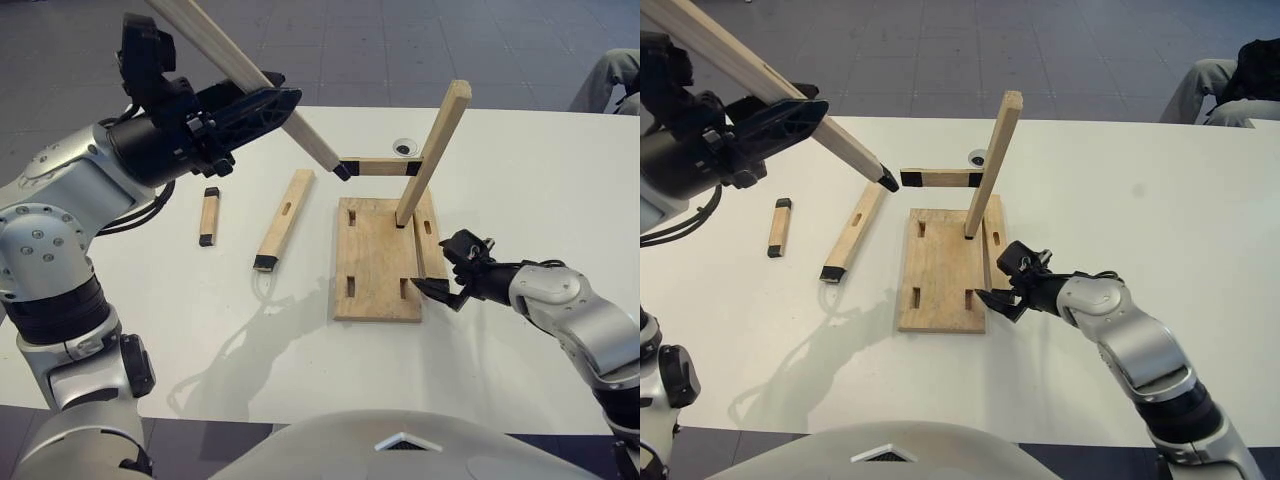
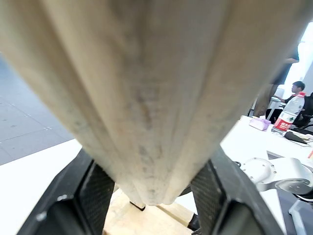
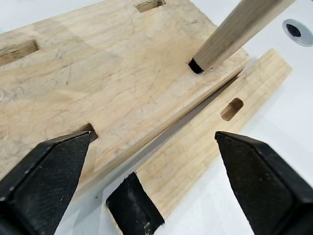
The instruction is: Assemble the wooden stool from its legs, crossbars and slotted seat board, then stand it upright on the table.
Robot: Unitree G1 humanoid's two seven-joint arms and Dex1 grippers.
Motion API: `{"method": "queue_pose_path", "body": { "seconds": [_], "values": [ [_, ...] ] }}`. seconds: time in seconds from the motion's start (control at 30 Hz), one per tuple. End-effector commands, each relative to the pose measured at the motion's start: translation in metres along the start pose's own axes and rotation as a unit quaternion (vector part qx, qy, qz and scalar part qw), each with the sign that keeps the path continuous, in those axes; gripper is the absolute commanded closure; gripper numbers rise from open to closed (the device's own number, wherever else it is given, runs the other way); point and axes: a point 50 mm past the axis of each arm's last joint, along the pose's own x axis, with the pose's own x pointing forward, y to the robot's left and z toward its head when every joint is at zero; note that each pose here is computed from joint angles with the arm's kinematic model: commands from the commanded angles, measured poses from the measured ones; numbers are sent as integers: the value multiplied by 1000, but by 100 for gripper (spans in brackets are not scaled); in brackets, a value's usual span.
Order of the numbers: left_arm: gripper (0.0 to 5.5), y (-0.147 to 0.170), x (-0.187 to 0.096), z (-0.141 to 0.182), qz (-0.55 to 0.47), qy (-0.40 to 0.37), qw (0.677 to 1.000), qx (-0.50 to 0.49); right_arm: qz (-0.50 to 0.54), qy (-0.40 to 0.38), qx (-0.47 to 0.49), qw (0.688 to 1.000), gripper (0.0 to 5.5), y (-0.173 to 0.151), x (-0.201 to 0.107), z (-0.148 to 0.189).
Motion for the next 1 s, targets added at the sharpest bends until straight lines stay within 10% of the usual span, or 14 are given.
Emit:
{"method": "queue_pose_path", "body": {
  "seconds": [0.03, 0.43, 0.73, 1.0],
  "values": [
    [345, -1, 1, -2, 11, 16, 1000, 18, -9, -5, 1, 1000, 86, 9, 7, -2],
    [345, 1, 0, -9, 25, 36, 999, 32, 74, 77, -89, 990, 86, 24, -7, -20],
    [345, -7, -4, -35, -11, 82, 997, 4, 51, 119, -186, 974, 86, -51, -31, -17],
    [345, -14, -2, -49, -24, 97, 995, -10, 65, 96, -182, 976, 86, -49, -24, -14]
  ]
}}
